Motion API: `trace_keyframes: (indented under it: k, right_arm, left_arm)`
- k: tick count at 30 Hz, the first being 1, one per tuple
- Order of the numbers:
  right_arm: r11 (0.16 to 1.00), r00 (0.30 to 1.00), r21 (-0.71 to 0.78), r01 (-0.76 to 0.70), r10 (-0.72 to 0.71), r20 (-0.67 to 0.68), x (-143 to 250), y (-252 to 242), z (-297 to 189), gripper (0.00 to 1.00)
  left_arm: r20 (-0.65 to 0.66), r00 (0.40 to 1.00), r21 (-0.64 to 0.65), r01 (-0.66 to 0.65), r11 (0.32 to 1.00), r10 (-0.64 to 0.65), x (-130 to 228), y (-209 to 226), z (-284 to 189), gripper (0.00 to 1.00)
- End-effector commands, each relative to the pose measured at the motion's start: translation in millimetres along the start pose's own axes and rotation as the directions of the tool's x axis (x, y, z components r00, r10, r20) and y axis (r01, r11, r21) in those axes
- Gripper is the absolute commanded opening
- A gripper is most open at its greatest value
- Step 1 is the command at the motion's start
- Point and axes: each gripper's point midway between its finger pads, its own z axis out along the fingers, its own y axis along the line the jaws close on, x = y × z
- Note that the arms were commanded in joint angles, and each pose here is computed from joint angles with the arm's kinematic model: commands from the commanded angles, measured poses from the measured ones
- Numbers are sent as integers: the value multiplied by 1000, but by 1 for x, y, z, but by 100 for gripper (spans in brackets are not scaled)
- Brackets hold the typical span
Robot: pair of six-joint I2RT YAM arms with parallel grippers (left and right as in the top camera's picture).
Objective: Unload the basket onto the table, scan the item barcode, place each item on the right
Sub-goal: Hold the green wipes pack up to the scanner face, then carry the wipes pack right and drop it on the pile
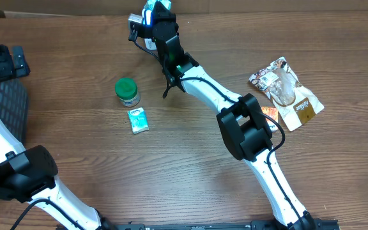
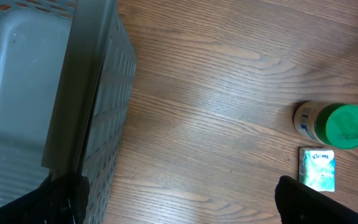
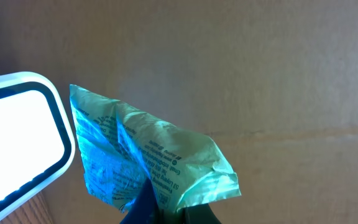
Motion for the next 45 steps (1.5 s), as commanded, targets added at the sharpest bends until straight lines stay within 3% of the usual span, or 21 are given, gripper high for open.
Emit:
trace_keyframes:
  k: [1, 3, 10, 15, 18, 23, 26, 30, 36, 45]
  right_arm:
    - [998, 1000, 50, -28, 28, -10, 2, -29, -1, 4]
    - [996, 999, 74, -49, 51, -17, 3, -46, -4, 4]
    - [938, 942, 113, -327, 334, -44, 20, -149, -35, 4]
    - [844, 839, 42, -535, 536, -87, 35, -214, -89, 4]
    - [712, 711, -43, -701, 692, -125, 41, -235, -129, 4]
    - [343, 378, -163, -925, 876, -301, 58, -241, -200, 4]
    - [149, 219, -184, -972, 861, -460, 78, -228, -234, 4]
    - [12, 108, -149, -989, 748, -655, 113, -198, -267, 4]
    - [-30, -19, 4, -1000, 525, -851, 177, -134, -291, 4]
    - [-13, -160, 166, -986, 343, -926, 245, -24, -296, 4]
  left_arm:
    - [44, 999, -12, -20, 1000, 20, -2, 1, -15, 100]
    - [44, 999, -12, -20, 1000, 20, -2, 1, -15, 100]
    - [44, 999, -12, -20, 1000, 21, -2, 1, -15, 100]
    - [44, 999, -12, -20, 1000, 21, -2, 1, -15, 100]
    - [44, 999, -12, -20, 1000, 21, -2, 1, -15, 100]
    - [44, 999, -12, -20, 1000, 20, -2, 1, -15, 100]
    - [44, 999, -12, -20, 1000, 20, -2, 1, -15, 100]
    - [44, 999, -12, -20, 1000, 20, -2, 1, -15, 99]
    - [44, 999, -12, -20, 1000, 20, -2, 1, -15, 100]
    - [44, 999, -12, -20, 1000, 21, -2, 1, -15, 100]
